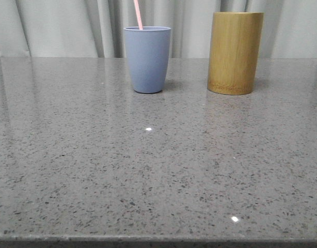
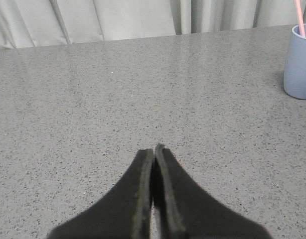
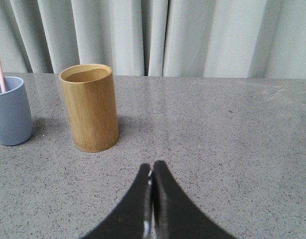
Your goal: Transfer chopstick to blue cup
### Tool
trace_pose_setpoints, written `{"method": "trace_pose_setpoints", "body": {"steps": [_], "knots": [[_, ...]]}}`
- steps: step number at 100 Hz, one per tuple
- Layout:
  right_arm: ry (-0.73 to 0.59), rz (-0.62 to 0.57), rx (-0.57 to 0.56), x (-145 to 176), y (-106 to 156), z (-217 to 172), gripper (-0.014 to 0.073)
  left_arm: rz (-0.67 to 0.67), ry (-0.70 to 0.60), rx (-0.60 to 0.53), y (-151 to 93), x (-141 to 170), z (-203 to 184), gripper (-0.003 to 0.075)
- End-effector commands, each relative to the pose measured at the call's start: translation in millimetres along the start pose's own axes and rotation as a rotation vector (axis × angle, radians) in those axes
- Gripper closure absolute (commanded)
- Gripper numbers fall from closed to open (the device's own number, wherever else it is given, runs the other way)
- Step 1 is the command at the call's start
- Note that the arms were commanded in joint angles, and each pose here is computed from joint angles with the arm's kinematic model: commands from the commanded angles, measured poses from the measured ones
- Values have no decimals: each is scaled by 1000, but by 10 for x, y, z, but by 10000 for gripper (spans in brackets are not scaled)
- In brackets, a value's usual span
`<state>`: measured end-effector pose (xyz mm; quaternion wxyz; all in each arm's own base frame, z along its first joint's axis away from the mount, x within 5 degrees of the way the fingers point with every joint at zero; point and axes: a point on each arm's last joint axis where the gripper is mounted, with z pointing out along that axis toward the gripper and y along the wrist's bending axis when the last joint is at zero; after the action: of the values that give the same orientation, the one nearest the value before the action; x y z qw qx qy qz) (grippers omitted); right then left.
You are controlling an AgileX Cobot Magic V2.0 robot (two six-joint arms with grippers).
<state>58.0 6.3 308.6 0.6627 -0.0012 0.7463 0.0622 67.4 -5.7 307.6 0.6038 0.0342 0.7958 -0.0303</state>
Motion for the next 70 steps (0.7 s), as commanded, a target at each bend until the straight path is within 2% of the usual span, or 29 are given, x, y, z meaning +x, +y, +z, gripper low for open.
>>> {"method": "trace_pose_setpoints", "body": {"steps": [1,37,70], "knots": [[-99,-13,3,-151,4,-19,701,-9,-100,4,-4,-150,-24,739],[-99,-13,3,-151,4,-19,701,-8,-94,5,-4,-56,-6,739],[-99,-13,3,-151,4,-19,701,-6,-266,24,-14,482,119,739]]}}
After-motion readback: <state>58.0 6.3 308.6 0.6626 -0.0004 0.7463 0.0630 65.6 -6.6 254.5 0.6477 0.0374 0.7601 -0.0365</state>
